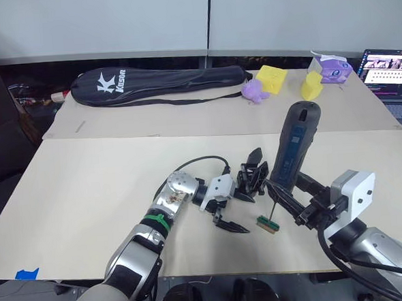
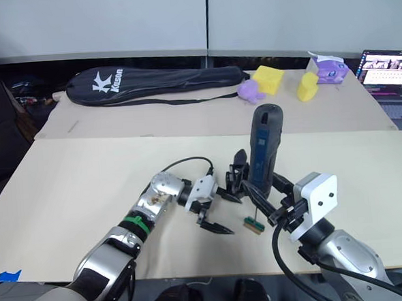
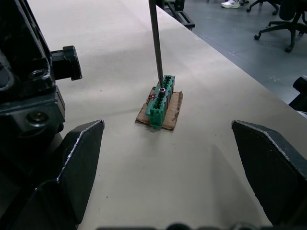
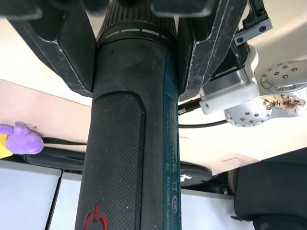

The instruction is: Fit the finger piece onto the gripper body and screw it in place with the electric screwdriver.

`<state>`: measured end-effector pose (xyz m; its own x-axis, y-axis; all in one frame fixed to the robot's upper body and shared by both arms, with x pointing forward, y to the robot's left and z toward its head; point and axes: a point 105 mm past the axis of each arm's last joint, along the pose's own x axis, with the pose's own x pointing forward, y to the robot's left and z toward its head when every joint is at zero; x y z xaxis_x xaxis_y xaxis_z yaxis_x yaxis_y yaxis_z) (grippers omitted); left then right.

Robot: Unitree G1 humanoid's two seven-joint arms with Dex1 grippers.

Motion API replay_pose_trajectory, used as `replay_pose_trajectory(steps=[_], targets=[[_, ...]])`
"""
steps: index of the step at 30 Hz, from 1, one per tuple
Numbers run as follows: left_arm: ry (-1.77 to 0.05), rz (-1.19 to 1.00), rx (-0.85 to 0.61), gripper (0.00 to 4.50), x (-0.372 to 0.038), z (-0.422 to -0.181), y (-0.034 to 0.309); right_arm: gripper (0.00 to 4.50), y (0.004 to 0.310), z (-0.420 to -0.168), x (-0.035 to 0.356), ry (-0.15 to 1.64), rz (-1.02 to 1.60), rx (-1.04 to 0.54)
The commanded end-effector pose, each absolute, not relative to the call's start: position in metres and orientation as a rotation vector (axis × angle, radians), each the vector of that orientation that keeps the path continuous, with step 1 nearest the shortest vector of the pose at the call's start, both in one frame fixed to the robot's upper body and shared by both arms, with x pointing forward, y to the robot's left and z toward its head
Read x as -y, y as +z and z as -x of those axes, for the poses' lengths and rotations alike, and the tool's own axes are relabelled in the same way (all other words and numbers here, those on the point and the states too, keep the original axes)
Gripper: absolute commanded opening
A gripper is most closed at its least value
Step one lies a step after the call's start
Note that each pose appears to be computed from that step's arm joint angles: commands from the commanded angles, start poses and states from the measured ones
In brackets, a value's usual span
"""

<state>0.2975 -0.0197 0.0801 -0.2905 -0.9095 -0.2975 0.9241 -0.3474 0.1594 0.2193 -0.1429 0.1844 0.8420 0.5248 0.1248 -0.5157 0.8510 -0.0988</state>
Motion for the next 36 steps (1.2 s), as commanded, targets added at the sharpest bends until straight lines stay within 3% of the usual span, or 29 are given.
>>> replay_pose_trajectory(steps=[1, 36], targets=[[-1.886, -0.418, 0.007, 4.50, 0.0237, -0.2996, 0.0921, 1.90, 0.1986, -0.2153, 0.1409, 0.552, 0.084, 0.215], [-1.880, -0.421, 0.005, 4.50, 0.0221, -0.3013, 0.0934, 1.90, 0.1937, -0.2197, 0.1390, 0.560, 0.073, 0.205]])
